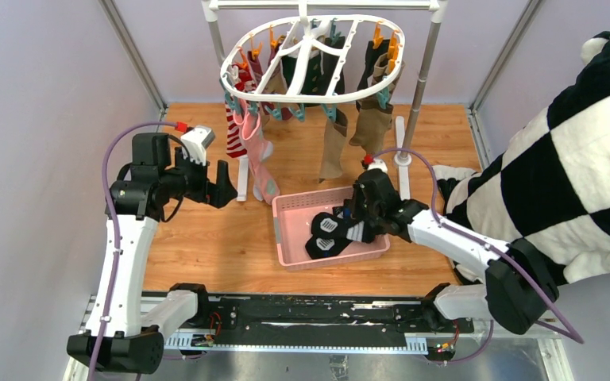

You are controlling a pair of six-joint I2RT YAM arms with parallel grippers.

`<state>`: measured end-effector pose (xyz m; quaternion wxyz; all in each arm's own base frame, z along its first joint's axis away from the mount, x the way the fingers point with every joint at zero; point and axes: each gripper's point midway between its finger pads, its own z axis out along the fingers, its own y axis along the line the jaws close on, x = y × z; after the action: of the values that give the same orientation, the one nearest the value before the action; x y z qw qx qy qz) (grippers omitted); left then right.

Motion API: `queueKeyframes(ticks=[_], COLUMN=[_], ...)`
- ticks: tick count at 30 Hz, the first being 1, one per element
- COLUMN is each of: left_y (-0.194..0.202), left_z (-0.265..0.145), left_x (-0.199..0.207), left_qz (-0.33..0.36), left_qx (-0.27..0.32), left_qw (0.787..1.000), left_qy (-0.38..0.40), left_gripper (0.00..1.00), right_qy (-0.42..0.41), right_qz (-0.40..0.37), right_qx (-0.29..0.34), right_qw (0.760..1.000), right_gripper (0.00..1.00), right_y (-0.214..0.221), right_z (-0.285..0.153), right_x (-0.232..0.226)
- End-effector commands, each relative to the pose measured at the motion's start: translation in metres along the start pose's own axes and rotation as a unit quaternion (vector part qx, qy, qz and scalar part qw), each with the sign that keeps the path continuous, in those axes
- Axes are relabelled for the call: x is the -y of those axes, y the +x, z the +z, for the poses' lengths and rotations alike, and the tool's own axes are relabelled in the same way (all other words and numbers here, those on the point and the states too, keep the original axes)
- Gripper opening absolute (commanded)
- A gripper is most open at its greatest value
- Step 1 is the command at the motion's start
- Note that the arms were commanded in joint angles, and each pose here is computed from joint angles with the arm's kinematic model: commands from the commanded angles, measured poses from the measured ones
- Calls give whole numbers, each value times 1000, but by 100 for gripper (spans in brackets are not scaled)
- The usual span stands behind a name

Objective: Remove the socks clipped to the hanger
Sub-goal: Place the sock in the bin.

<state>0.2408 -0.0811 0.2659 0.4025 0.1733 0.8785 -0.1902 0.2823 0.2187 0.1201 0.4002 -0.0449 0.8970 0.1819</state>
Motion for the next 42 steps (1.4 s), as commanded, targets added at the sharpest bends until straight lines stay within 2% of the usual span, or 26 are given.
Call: queueKeyframes(ticks=[1, 4, 7, 12, 15, 18, 20, 25, 27, 35, 42], left_y=[-5, 0, 0, -4, -4, -4, -5, -10, -11, -15, -17], left_z=[-5, -1, 1, -3, -4, -4, -4, -6, -7, -11, -14], left_x=[4, 7, 7, 1, 1, 2, 2, 3, 3, 5, 4], left_qz=[2, 0, 0, -2, 4, 8, 8, 11, 13, 17, 22], left_qx=[20, 13, 10, 17, 19, 21, 21, 26, 28, 36, 41], left_qw=[1000, 1000, 999, 1000, 1000, 999, 999, 999, 999, 999, 999], left_qy=[14, 26, 32, 22, 21, 23, 25, 27, 26, 24, 17], left_gripper=[100, 100, 100, 100, 100, 100, 100, 100, 100, 100, 100], right_qy=[52, 51, 15, -66, -63, -25, 2, 78, 99, 74, 56], right_qz=[72, 75, 61, 34, 21, 20, 22, 12, 10, 6, 12], right_qx=[-5, -27, -49, -27, -6, 23, 27, 5, -4, -46, -69], right_qw=[996, 995, 997, 997, 998, 999, 999, 997, 995, 996, 996], right_gripper=[8, 8, 15, 37, 51, 56, 54, 40, 38, 41, 34], right_y=[19, 37, 41, -3, -27, -36, -29, -1, 8, 28, 38], right_z=[14, 20, 22, -13, -45, -67, -73, -78, -78, -65, -51], right_x=[35, 38, 25, -17, -20, -1, 14, 51, 62, 54, 46])
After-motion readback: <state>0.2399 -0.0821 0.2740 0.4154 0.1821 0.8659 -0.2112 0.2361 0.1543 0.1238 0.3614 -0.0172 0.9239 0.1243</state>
